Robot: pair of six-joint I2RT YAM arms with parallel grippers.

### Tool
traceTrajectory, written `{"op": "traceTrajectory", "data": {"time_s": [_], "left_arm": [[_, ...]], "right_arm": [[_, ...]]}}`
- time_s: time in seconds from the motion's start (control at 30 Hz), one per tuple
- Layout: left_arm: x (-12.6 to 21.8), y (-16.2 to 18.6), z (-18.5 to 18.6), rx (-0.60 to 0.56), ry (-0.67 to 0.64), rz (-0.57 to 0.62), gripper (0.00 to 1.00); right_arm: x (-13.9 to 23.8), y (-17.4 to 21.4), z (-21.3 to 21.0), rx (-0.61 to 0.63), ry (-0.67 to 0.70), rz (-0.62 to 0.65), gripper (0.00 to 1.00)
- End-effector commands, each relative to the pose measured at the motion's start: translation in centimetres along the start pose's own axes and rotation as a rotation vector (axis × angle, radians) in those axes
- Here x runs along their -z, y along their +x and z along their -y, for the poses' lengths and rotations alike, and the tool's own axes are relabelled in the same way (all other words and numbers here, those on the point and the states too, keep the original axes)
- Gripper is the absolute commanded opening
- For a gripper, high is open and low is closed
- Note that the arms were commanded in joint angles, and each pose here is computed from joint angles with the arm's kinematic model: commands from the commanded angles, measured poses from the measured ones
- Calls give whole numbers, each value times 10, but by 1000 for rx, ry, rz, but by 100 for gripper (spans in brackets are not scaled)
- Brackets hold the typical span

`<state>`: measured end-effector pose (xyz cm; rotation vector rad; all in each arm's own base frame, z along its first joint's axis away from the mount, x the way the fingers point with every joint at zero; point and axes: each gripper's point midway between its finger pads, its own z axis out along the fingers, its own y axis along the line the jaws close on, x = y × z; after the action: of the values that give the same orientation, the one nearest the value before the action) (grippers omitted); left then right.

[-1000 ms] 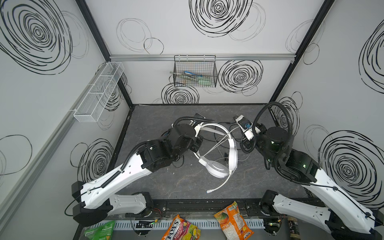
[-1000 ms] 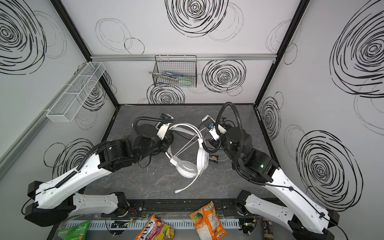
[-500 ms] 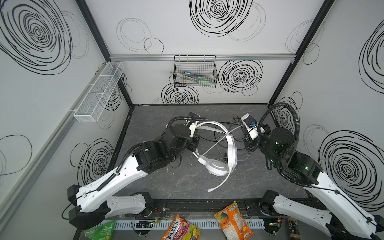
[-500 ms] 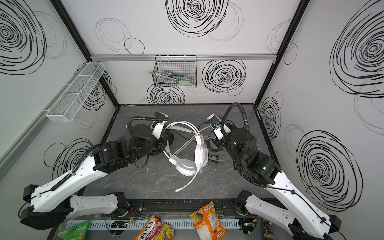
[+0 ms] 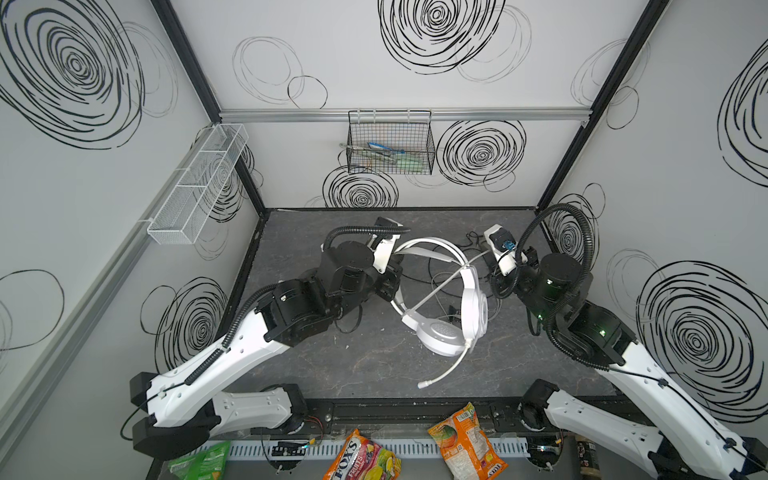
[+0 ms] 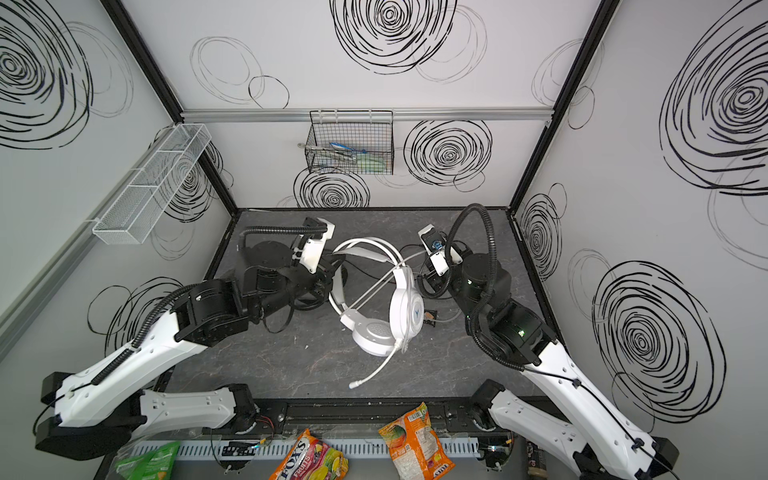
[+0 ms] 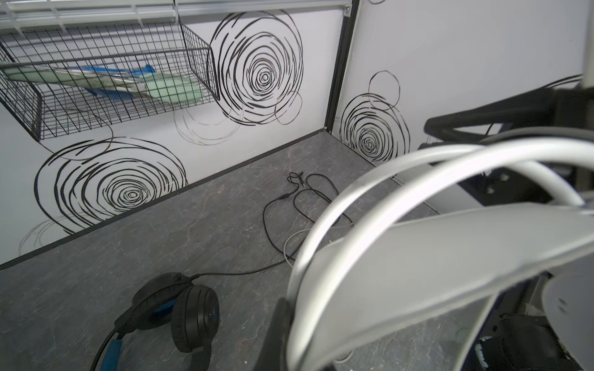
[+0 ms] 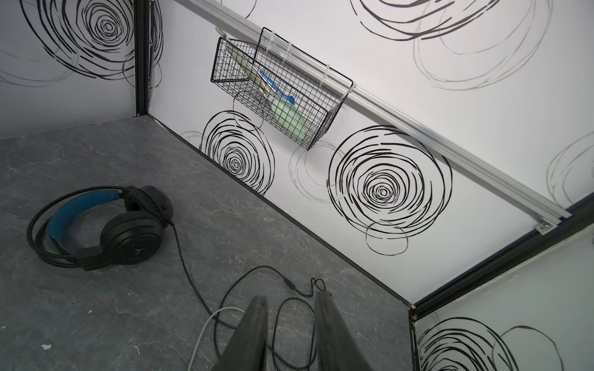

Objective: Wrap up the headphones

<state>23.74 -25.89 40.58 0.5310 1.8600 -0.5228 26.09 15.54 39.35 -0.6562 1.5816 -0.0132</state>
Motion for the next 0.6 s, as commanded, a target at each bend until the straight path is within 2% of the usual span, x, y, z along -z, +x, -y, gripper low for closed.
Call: {"op": "traceTrajectory", "data": {"time_s": [0.0, 0.3, 0.57], "left_arm": [[25, -64, 14, 113, 103, 193, 0], [39, -105, 27, 226, 190, 298, 0], [50, -133, 33, 307, 256, 375, 0]], "right_arm": [[-3, -18, 4, -69, -13, 91, 30], [-4, -36, -2, -173, -109, 241, 32], [-16, -32, -13, -258, -171, 267, 30]]}}
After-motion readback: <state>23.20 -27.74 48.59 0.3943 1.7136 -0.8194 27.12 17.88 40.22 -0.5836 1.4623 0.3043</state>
